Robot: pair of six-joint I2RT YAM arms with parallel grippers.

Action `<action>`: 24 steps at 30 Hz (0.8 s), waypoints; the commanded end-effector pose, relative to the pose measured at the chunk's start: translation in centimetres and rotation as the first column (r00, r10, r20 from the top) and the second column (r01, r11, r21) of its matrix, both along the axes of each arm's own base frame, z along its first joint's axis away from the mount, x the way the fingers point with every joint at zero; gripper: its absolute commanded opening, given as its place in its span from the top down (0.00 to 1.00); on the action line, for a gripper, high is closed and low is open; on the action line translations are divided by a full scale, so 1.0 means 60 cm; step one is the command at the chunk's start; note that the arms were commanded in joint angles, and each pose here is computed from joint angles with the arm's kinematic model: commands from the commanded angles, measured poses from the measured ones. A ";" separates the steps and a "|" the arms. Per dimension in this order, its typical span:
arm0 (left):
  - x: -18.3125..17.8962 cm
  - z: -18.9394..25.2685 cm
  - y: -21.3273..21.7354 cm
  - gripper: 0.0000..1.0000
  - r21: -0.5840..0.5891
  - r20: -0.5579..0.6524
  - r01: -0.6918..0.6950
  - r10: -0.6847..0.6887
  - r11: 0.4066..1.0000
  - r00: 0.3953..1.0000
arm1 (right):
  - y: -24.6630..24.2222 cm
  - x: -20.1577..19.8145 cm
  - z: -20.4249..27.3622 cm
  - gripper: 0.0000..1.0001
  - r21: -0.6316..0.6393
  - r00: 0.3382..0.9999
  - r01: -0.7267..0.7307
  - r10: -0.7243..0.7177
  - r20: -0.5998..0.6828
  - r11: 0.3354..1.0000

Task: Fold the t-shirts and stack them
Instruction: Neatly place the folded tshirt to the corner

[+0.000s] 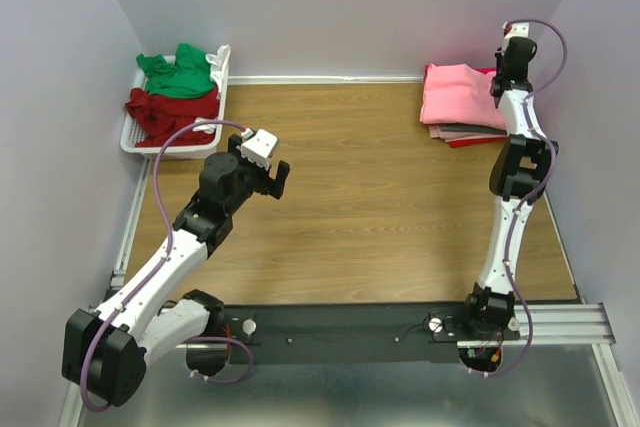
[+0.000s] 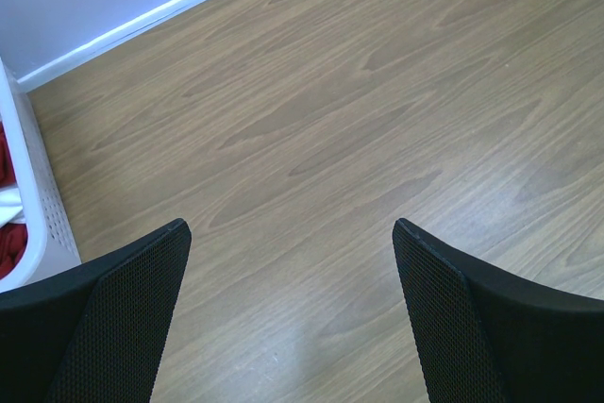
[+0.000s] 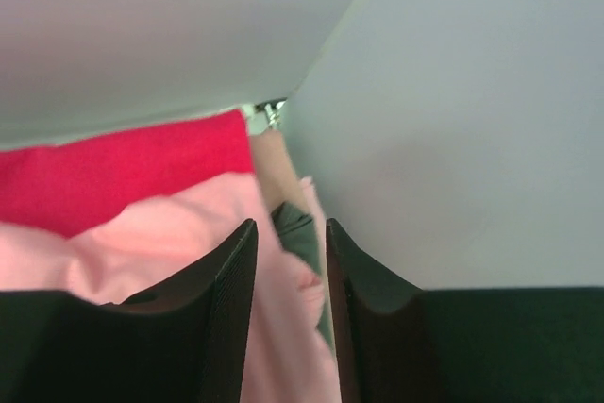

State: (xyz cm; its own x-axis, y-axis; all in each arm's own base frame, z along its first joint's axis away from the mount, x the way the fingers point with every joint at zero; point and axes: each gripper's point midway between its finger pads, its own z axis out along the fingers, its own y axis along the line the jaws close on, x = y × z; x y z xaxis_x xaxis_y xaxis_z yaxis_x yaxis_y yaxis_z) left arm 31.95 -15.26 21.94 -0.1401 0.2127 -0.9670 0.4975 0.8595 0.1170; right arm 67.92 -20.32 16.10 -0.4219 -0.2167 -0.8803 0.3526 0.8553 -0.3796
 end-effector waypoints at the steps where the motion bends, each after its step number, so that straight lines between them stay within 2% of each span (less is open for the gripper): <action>1: 0.002 0.026 -0.008 0.05 -0.021 0.027 0.014 -0.013 1.000 1.000 | 0.042 -0.003 0.045 0.55 0.000 0.995 -0.097 0.097 0.024 0.995; 4: 0.001 0.029 -0.007 0.05 -0.025 0.032 0.012 -0.012 1.000 0.999 | 0.104 -0.011 0.057 0.42 0.010 0.980 -0.199 0.199 0.006 0.980; 12: -0.004 0.042 -0.004 0.05 -0.034 0.051 0.010 -0.008 0.999 0.999 | 0.214 -0.034 0.100 0.40 -0.023 0.971 -0.238 0.238 0.004 0.971; 14: -0.005 0.045 -0.003 0.05 -0.037 0.058 0.008 -0.006 0.999 0.998 | 0.243 -0.044 0.101 0.39 -0.007 0.959 -0.284 0.284 -0.002 0.959; 15: -0.005 0.047 -0.003 0.05 -0.038 0.060 0.008 -0.006 0.999 0.998 | 0.260 -0.048 0.100 0.36 0.012 0.949 -0.316 0.316 0.000 0.949; 17: -0.006 0.050 -0.001 0.05 -0.041 0.065 0.004 -0.001 0.999 0.998 | 0.324 -0.071 0.084 0.31 0.095 0.863 -0.502 0.506 -0.015 0.859; 18: -0.006 0.052 0.000 0.05 -0.044 0.067 0.002 0.001 0.999 0.998 | 0.352 -0.090 0.063 0.30 0.148 0.808 -0.574 0.587 -0.059 0.805; 20: -0.007 0.055 0.000 0.05 -0.046 0.073 0.001 0.002 0.999 0.997 | 0.417 -0.115 0.048 0.30 0.220 0.706 -0.679 0.705 -0.062 0.700; 21: -0.007 0.052 0.000 0.05 -0.047 0.070 0.001 0.003 0.999 0.998 | 0.446 -0.125 0.034 0.31 0.250 0.686 -0.691 0.725 -0.070 0.678; 23: -0.006 0.052 -0.001 0.04 -0.048 0.072 0.002 0.001 0.999 0.997 | 0.468 -0.129 0.018 0.32 0.259 0.697 -0.672 0.711 -0.094 0.694; 24: -0.005 0.050 -0.001 0.05 -0.044 0.072 0.001 0.002 0.999 0.997 | 0.485 -0.129 0.004 0.32 0.237 0.717 -0.649 0.686 -0.128 0.723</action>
